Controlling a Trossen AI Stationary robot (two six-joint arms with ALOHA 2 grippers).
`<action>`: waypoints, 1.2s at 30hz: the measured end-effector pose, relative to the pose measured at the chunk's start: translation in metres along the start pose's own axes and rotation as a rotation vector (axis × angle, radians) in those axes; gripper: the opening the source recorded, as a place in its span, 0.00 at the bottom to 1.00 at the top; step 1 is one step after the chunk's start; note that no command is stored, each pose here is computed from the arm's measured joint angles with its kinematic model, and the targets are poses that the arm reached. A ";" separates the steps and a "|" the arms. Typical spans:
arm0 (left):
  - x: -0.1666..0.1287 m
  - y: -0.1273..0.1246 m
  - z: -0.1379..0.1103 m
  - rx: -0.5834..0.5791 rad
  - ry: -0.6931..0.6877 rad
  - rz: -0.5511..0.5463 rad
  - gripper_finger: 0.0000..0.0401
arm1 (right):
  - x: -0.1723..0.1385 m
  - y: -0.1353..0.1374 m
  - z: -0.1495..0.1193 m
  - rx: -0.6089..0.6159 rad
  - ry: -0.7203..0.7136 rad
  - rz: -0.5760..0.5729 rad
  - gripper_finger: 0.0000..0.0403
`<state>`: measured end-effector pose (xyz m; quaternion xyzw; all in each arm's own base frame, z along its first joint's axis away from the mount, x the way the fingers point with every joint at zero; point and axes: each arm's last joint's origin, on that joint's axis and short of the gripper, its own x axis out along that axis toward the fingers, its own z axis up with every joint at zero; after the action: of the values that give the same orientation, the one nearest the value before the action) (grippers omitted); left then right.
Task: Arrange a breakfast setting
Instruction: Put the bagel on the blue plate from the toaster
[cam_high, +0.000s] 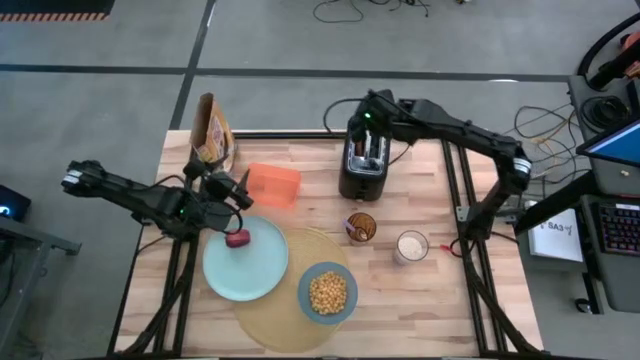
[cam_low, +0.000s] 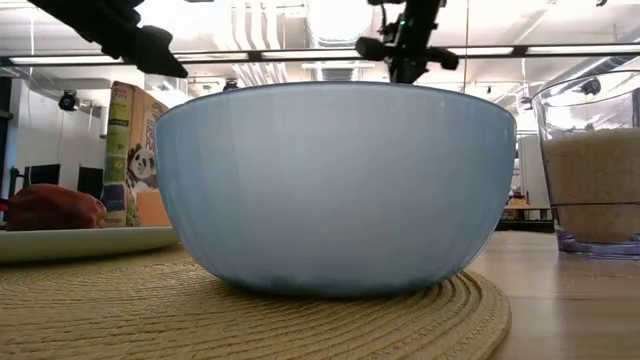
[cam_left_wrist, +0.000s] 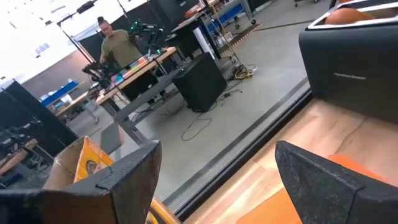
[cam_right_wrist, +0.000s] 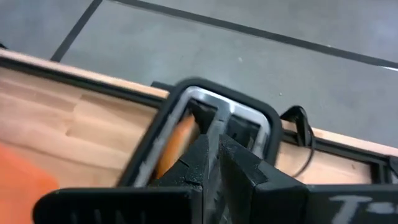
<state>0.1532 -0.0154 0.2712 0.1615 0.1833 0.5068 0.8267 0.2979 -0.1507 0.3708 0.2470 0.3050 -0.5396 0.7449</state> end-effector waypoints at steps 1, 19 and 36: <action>0.000 0.000 0.000 0.012 0.000 0.001 0.73 | 0.003 0.003 0.003 0.006 -0.004 0.000 0.07; -0.001 0.000 0.001 -0.005 0.017 -0.069 0.73 | 0.063 0.014 0.032 -0.011 0.258 -0.199 0.26; -0.001 -0.001 0.001 -0.006 0.019 -0.075 0.73 | 0.073 0.021 0.029 0.008 0.244 -0.209 0.45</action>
<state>0.1539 -0.0168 0.2720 0.1472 0.1955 0.4777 0.8438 0.3399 -0.2124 0.3387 0.2807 0.4149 -0.5813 0.6413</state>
